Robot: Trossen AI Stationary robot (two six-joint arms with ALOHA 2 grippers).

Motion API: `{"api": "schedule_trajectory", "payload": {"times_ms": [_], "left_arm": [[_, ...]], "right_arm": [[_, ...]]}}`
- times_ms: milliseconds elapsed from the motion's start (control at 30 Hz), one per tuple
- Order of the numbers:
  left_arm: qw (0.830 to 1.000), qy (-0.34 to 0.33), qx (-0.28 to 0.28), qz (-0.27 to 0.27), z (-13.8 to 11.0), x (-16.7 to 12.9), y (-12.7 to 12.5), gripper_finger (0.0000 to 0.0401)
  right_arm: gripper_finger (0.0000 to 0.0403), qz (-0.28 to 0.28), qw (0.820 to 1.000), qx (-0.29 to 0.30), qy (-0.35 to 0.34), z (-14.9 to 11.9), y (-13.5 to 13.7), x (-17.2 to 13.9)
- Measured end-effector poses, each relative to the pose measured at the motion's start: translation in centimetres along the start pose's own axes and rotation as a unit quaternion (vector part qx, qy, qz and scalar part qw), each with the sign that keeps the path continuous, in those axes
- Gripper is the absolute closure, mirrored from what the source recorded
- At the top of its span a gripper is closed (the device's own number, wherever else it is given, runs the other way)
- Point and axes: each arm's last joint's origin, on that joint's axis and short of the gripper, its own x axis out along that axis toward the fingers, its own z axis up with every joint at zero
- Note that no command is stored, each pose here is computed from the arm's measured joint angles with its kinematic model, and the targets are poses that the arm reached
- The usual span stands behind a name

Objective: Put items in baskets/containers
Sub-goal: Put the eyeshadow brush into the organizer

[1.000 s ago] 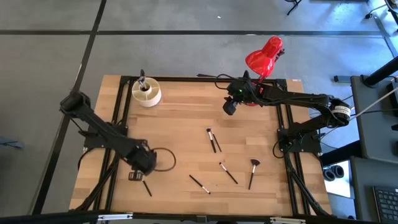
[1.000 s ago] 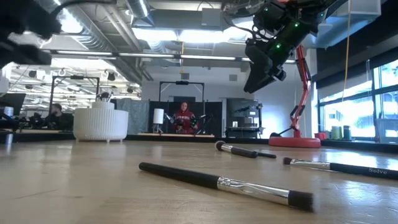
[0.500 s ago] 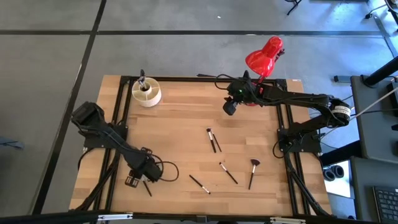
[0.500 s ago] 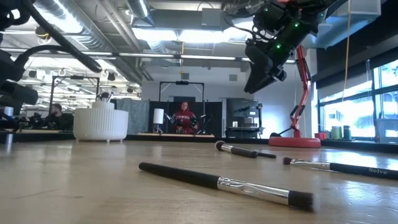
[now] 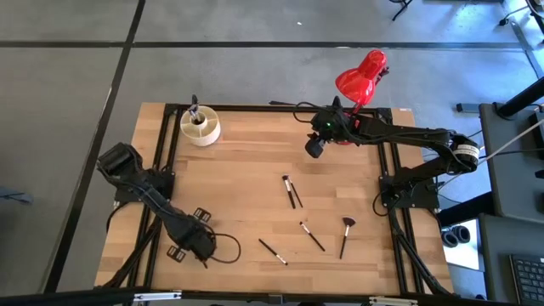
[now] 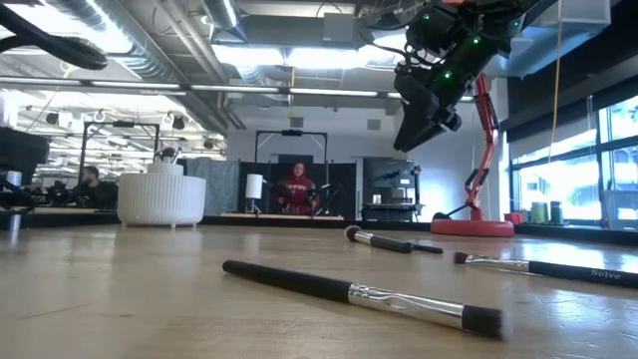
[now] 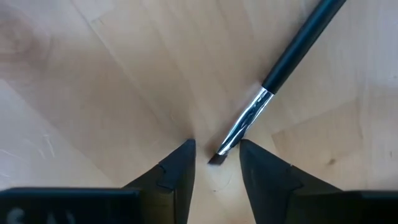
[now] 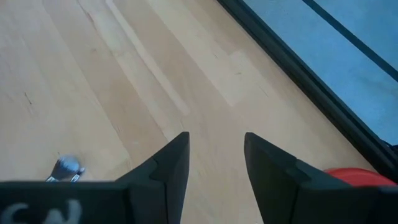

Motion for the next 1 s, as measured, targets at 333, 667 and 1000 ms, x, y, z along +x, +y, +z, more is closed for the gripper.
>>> {"api": "schedule_trajectory", "payload": {"times_ms": [333, 667, 1000], "left_arm": [[0.999, 0.024, -0.011, -0.035, -0.4, 0.2, -0.4, 0.0362], [0.999, 0.043, 0.01, 0.022, 0.3, -1.4, 2.2, 0.0396], [0.91, 0.163, 0.019, 0.38, -0.3, -9.0, 8.7, 0.0397]], "right_arm": [[0.0249, 0.0, 1.0, 0.0, 0.0, 0.0, 0.0, 0.0], [0.0249, 0.0, 1.0, -0.002, -0.001, 0.0, 0.0, 0.0], [0.0249, 0.001, 1.0, -0.007, -0.013, 0.2, 0.0, 0.0]]}}
